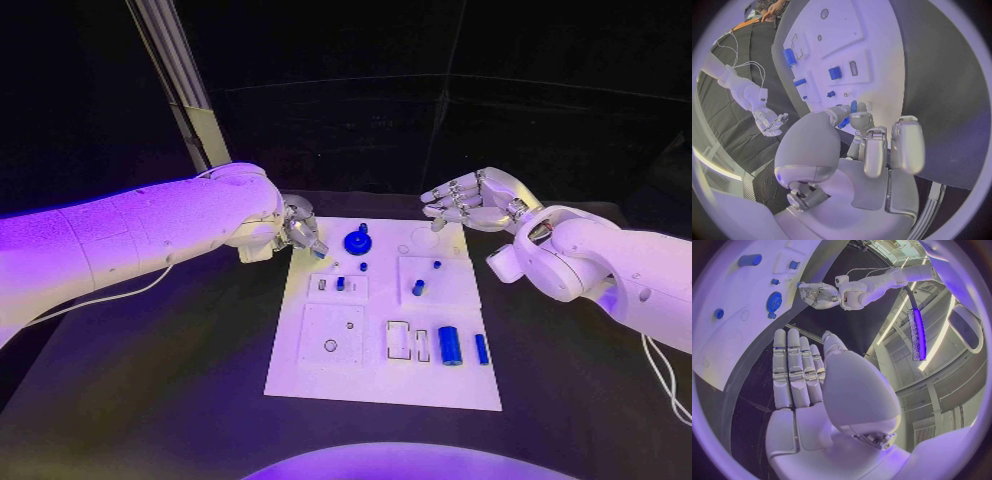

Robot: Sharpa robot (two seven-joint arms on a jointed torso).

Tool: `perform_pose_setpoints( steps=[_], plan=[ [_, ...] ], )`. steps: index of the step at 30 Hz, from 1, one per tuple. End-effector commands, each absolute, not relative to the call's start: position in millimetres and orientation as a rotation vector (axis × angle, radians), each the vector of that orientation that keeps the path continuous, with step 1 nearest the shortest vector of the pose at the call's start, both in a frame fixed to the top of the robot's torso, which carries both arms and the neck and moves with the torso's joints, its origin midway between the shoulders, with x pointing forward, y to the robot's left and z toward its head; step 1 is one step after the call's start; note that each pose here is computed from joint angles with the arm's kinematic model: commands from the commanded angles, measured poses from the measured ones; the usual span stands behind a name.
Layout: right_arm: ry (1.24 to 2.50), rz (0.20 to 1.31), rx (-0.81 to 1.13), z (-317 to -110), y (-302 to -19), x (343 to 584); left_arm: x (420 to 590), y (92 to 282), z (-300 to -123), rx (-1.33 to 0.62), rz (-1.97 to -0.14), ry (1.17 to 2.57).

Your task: Assemble the parts on the task board

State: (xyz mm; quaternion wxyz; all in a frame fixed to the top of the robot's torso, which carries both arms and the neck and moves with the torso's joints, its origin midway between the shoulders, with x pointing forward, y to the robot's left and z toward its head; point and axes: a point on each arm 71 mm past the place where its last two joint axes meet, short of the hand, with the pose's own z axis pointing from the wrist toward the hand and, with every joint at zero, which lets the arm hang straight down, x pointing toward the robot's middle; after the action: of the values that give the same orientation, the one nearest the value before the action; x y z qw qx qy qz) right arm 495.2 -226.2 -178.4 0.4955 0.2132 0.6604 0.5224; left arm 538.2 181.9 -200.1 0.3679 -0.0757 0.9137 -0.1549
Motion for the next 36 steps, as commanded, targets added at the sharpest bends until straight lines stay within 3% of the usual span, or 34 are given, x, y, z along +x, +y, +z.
perform_pose_setpoints(
  steps=[1,13,36],
  plan=[
    [1.605,1.275,0.511,-178,-225,495,531.1,182.4,-198.3,-0.256,-0.447,2.259],
    [1.604,1.264,0.51,-178,-227,496,503.4,187.5,-213.6,-0.223,-0.457,2.22],
    [1.605,1.268,0.502,-178,-225,496,488.4,183.5,-230.5,-0.181,-0.413,2.316]
  ],
)
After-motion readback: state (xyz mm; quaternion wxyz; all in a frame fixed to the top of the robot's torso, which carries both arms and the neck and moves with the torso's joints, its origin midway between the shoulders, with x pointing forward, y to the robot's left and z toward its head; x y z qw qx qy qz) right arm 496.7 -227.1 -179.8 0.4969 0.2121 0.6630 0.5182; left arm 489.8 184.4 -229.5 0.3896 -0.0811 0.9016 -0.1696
